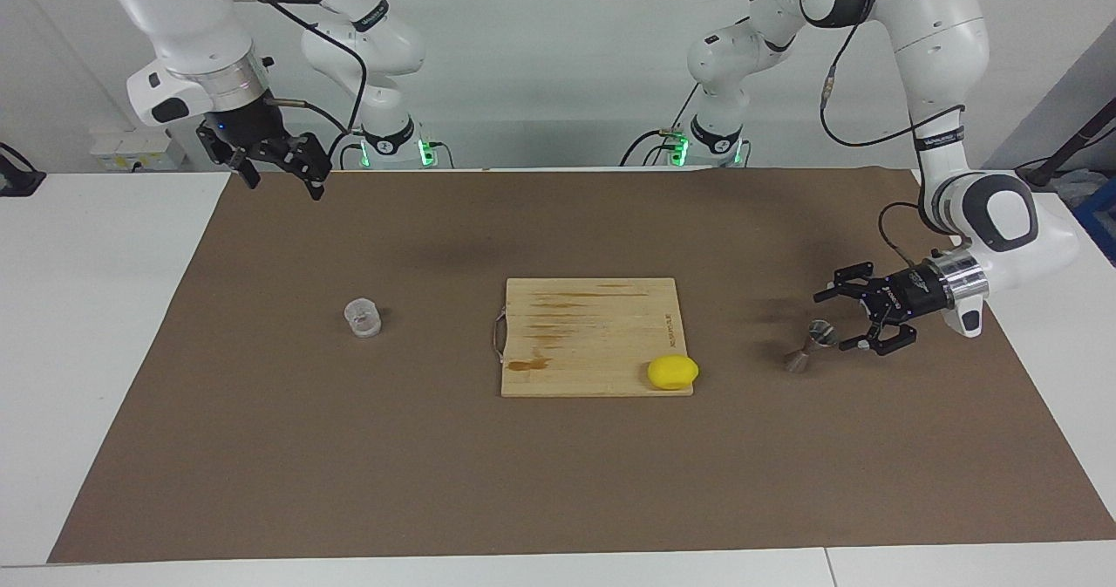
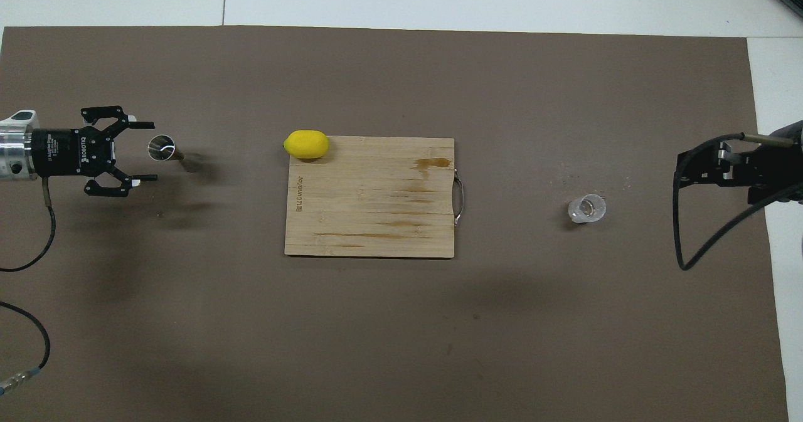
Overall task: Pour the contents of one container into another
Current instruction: 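Close the left gripper around the small metal cup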
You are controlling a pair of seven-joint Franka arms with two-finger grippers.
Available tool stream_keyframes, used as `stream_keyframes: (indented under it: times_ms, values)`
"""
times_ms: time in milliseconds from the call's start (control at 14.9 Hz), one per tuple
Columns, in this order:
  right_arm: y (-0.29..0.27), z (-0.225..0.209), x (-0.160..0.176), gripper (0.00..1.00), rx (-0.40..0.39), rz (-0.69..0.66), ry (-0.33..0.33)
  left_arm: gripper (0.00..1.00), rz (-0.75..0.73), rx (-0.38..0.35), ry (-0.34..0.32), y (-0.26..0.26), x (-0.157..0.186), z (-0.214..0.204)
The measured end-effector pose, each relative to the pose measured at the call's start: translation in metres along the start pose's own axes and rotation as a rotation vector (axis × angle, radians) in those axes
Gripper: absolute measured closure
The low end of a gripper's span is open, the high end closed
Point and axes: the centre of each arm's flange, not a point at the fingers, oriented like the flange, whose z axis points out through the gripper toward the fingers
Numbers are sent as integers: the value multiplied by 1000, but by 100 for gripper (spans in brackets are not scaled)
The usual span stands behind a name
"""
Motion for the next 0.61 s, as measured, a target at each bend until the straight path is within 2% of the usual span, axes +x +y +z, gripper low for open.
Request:
stream_keyframes:
  times_ms: [606]
  values:
    - [0, 0, 0, 0, 0, 0, 0, 0, -11, 6, 0, -4, 12, 9]
